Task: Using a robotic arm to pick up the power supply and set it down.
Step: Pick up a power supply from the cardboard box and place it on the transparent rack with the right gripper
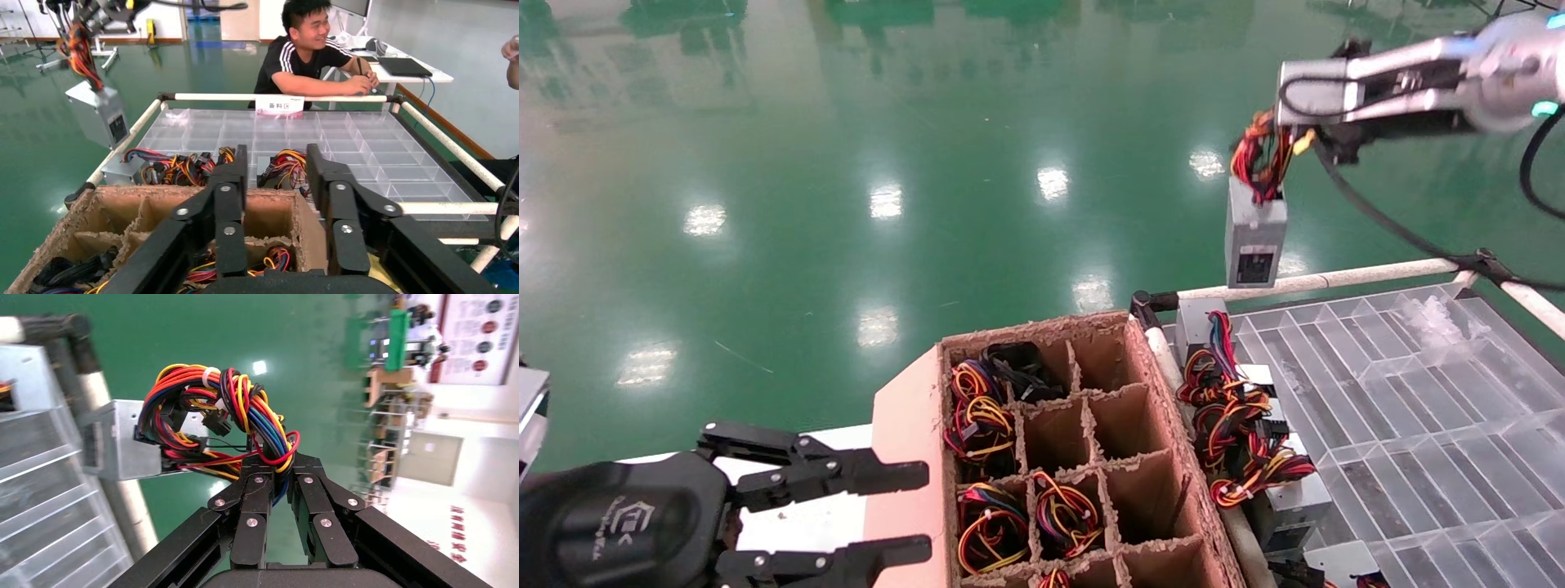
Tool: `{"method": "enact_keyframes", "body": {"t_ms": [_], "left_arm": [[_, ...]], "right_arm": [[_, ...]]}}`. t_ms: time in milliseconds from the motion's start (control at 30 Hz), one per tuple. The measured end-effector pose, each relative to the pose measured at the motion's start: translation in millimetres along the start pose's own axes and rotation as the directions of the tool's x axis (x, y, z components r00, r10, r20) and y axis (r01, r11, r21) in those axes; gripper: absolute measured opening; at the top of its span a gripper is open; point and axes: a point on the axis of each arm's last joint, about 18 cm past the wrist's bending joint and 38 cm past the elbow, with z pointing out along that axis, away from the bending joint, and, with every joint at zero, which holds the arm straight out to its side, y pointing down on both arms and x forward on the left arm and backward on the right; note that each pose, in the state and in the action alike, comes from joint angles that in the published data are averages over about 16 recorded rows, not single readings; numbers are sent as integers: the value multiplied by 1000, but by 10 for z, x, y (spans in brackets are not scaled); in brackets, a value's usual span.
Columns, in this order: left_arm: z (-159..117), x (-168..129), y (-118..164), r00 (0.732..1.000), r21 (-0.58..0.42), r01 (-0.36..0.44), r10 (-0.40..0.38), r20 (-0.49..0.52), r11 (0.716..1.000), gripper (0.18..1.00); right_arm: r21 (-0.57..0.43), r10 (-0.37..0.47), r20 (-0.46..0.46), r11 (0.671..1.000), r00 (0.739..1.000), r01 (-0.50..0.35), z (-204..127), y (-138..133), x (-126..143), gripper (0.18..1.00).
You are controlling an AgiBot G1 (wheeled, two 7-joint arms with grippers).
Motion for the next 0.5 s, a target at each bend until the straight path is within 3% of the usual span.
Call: {"method": "enact_keyframes", "body": {"t_ms": [500], "left_arm": [[0, 0, 0, 1000, 0, 0, 0, 0, 1000, 672]], "right_arm": [[-10, 18, 79, 1000, 997, -18, 350, 52, -422, 208]]}}
